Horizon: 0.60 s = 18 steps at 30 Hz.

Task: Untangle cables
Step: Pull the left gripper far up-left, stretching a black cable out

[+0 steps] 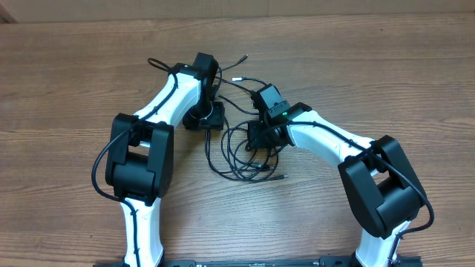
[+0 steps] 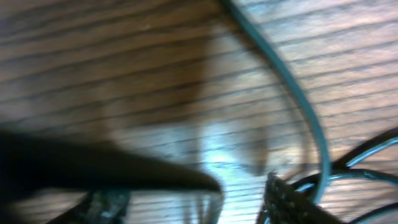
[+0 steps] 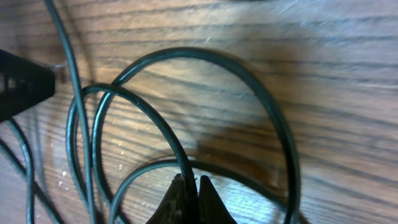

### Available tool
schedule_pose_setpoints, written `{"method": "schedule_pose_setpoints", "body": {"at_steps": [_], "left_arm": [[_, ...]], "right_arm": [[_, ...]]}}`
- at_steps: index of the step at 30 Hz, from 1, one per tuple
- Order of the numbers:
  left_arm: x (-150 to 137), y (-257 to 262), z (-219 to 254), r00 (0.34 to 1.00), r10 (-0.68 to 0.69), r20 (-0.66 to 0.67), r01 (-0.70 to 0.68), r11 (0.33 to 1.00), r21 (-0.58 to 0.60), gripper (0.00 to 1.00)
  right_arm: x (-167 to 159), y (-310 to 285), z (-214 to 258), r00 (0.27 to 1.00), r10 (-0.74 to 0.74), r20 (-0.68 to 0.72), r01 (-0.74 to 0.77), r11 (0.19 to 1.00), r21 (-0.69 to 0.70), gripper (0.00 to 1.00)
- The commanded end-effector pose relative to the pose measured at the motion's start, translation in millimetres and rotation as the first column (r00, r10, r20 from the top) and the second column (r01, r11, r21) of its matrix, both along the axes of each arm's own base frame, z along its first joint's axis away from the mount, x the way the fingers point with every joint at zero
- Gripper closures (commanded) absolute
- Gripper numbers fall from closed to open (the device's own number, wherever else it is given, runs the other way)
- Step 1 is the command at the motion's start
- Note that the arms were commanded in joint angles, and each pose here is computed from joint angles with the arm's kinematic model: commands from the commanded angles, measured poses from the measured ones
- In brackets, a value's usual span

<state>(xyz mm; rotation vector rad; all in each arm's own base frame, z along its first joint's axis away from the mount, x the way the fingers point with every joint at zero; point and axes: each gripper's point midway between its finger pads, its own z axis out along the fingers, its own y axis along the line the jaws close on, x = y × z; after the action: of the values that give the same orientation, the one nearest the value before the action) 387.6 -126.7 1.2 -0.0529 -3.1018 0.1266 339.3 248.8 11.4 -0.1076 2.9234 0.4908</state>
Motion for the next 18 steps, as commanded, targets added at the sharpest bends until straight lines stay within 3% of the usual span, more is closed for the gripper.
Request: {"method": "schedule_pose_setpoints", "body": {"at_steps": [1, 5, 8, 13, 15, 18], "left_arm": [[-11.4, 32.8, -25.6, 0.996, 0.047, -0.071, -0.041, 0.995, 0.089, 0.22], [-13.5, 37.2, -22.9, 0.989, 0.089, -0.114, -0.090, 0.996, -0.005, 0.21], [-11.5, 22.0, -14.9, 0.992, 0.024, -0.126, -0.050, 0.977, -0.207, 0.25], [-2.8, -2.7, 14.1, 0.996, -0.052, -0.071, 0.007, 0.848, -0.529, 0.48], [-0.2, -10.4, 28.5, 0.997, -0.069, -0.034, 0.032, 0.775, -0.631, 0.52], [2.1, -10.7, 33.9, 0.997, -0.070, -0.015, 0.042, 0.745, -0.666, 0.56]], "right_arm": [[-8.3, 8.8, 0.5, 0.999, 0.024, -0.034, -0.022, 0.999, 0.049, 0.96], [-9.0, 9.7, 0.8, 0.999, 0.026, -0.038, -0.024, 0.998, 0.056, 0.96], [-9.0, 9.9, 0.9, 0.999, 0.026, -0.038, -0.024, 0.998, 0.056, 0.96], [-11.1, 14.1, 2.5, 0.998, 0.033, -0.050, -0.029, 0.996, 0.081, 0.96], [-12.1, 18.1, 4.2, 0.998, 0.042, -0.054, -0.036, 0.994, 0.104, 0.96], [-11.1, 20.2, 5.3, 0.998, 0.045, -0.050, -0.039, 0.993, 0.115, 0.96]]}}
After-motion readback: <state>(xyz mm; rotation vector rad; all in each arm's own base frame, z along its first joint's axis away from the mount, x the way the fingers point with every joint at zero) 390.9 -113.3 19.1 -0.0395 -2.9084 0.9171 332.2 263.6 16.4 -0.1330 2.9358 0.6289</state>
